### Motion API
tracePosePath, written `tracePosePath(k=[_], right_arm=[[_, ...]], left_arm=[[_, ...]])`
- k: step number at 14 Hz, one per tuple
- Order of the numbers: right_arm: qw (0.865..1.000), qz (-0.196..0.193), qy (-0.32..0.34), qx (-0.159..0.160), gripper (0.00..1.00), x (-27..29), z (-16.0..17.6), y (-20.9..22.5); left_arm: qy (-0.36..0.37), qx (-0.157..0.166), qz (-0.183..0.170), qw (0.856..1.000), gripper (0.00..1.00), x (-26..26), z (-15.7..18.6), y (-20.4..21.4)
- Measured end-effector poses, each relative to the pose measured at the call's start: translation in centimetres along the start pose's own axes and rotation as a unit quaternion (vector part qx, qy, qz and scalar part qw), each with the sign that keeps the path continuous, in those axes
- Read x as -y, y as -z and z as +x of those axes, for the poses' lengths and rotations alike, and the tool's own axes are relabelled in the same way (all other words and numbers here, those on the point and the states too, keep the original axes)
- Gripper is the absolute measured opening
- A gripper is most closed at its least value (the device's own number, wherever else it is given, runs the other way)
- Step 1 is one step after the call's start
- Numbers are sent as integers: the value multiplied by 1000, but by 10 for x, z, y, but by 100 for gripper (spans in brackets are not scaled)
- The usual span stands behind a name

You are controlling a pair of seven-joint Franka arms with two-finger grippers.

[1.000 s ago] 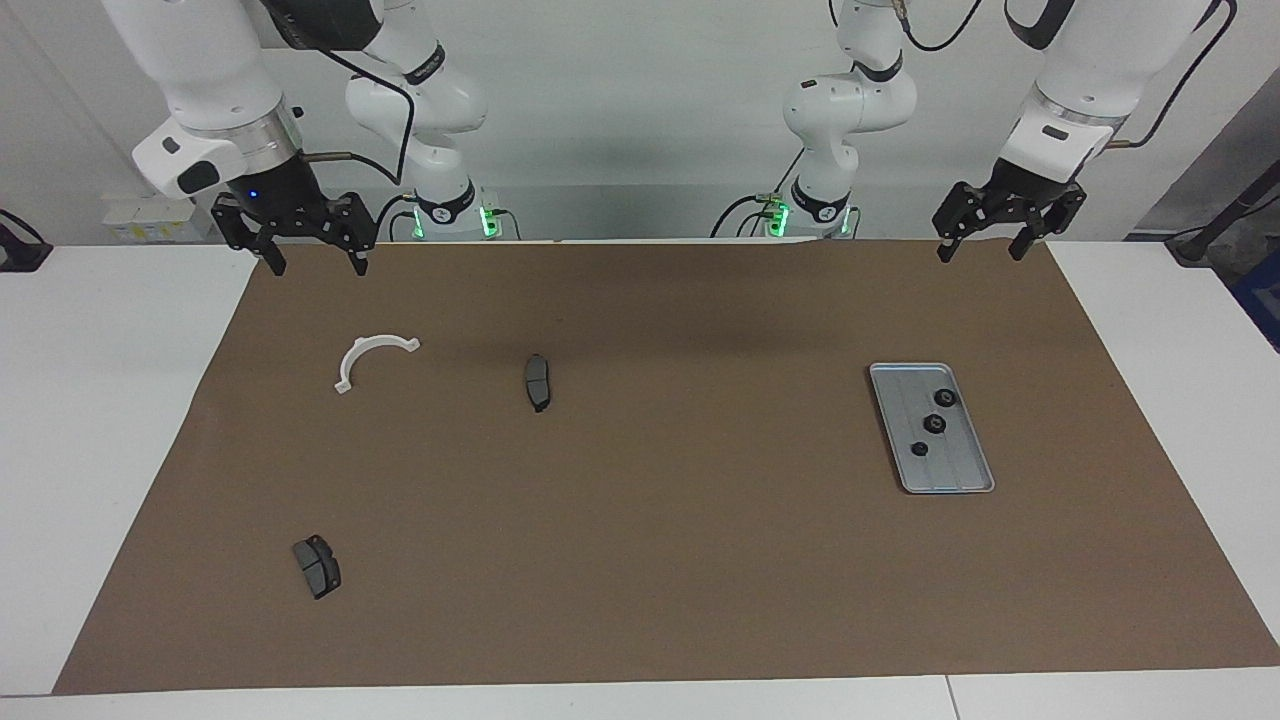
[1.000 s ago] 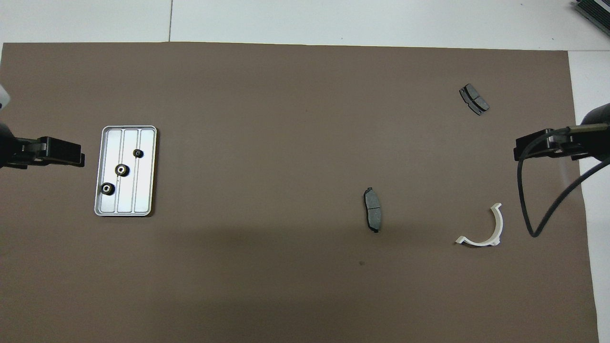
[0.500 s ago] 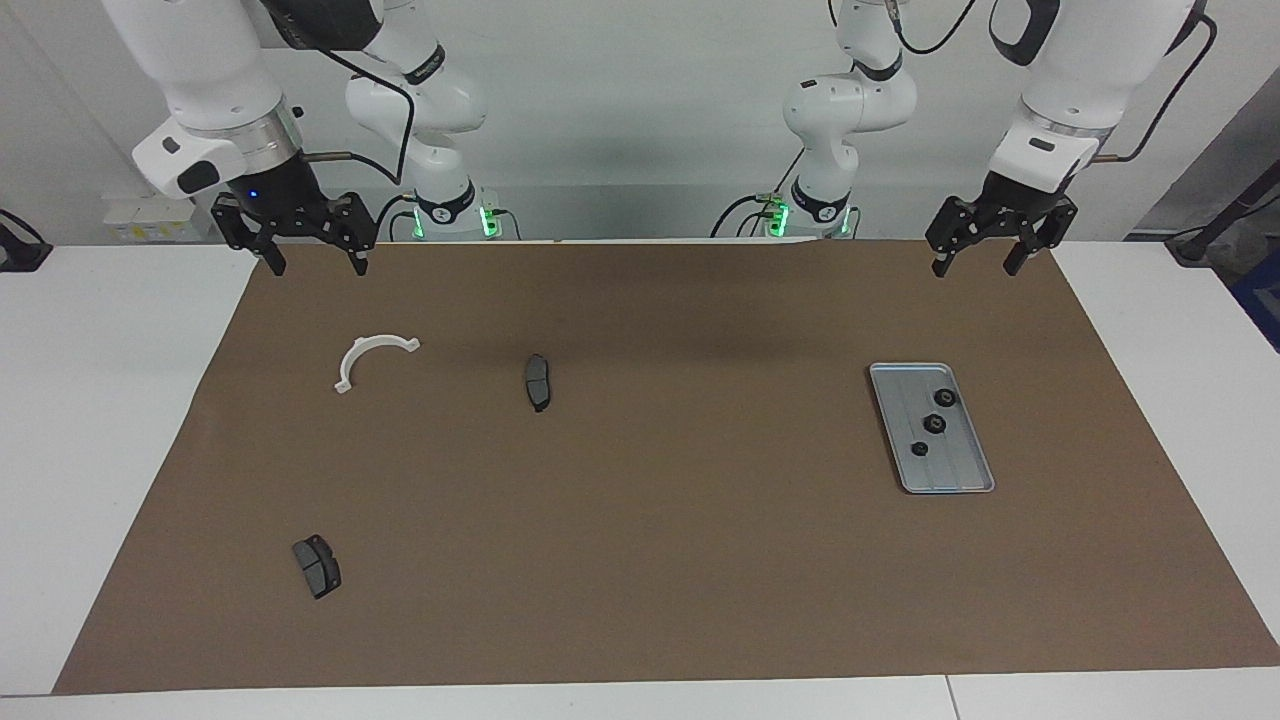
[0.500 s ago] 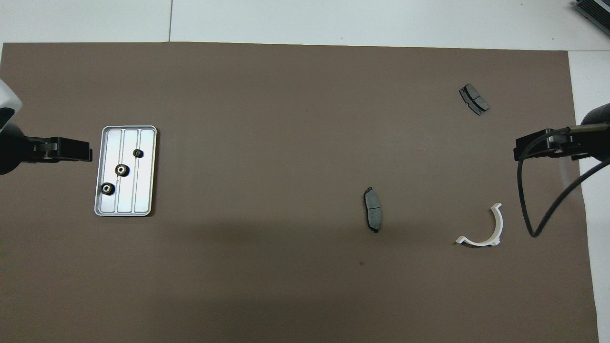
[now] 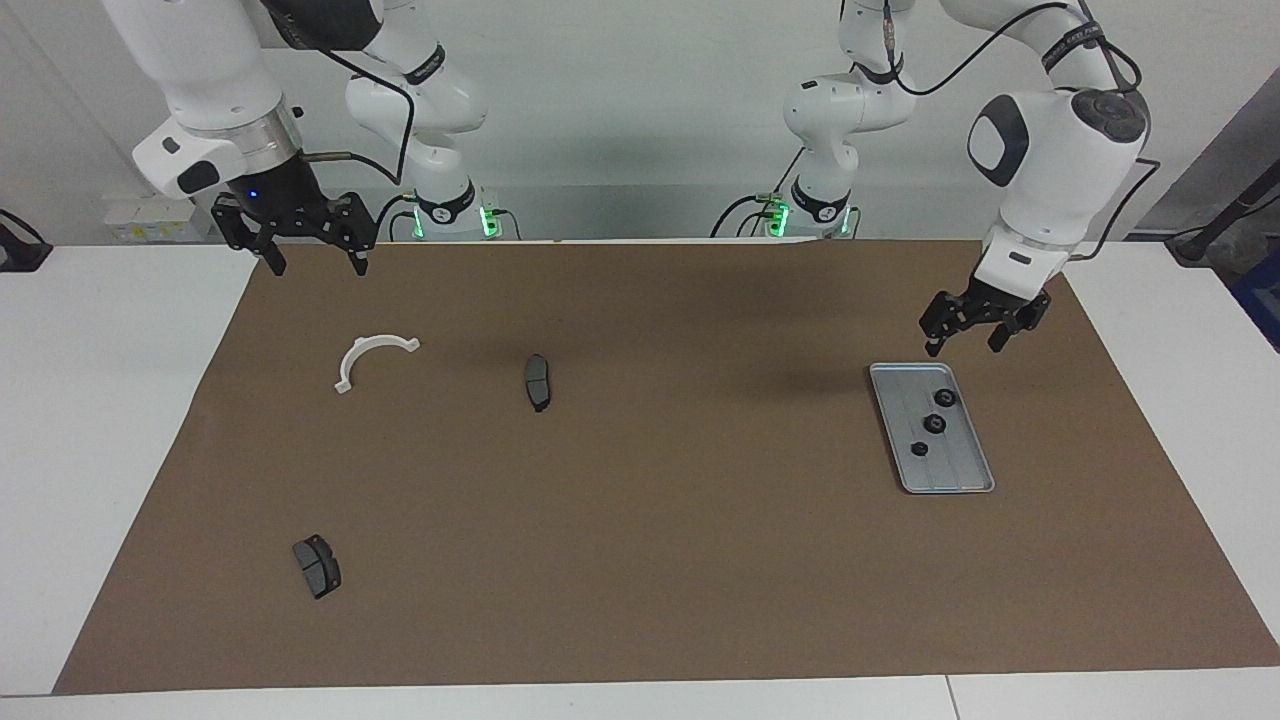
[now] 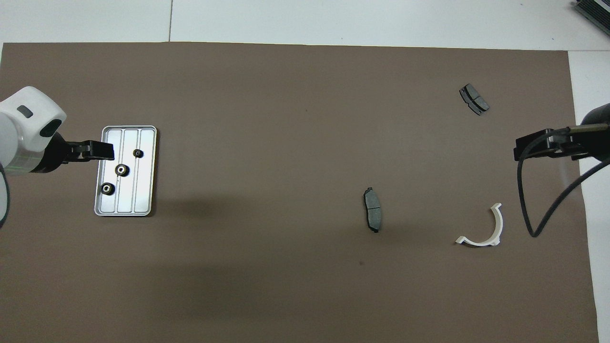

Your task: Place bearing gear from tray to pile

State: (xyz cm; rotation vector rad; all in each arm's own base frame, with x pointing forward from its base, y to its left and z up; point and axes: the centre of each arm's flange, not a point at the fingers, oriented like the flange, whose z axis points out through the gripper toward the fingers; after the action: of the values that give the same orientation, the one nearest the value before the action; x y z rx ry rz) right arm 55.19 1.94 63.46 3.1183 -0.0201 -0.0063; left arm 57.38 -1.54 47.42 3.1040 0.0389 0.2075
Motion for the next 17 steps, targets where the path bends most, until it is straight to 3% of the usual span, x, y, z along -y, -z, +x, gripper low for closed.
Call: tracePosePath(k=[4, 8, 11, 12, 13, 15, 16, 17], right_arm=[[1000, 0, 0, 0, 100, 0, 0, 0], [1000, 0, 0, 0, 100, 0, 0, 0], [1000, 0, 0, 0, 100, 0, 0, 0], [1000, 0, 0, 0, 100, 0, 0, 0], [1000, 0, 0, 0, 100, 0, 0, 0], [1000, 0, 0, 0, 100, 0, 0, 0], [1000, 0, 0, 0, 100, 0, 0, 0], [1000, 0, 0, 0, 100, 0, 0, 0]], left_arm=[[5, -23, -9, 1000, 100, 4, 25, -71], [10, -17, -15, 1000, 100, 9, 31, -135], [19, -6, -15, 1000, 97, 19, 30, -153], [20, -4, -15, 1000, 91, 20, 28, -155], [20, -1, -15, 1000, 91, 20, 26, -157], [19, 5, -15, 1000, 75, 20, 22, -162], [18, 7, -15, 1000, 75, 19, 21, -164], [18, 9, -16, 1000, 68, 18, 19, -166]])
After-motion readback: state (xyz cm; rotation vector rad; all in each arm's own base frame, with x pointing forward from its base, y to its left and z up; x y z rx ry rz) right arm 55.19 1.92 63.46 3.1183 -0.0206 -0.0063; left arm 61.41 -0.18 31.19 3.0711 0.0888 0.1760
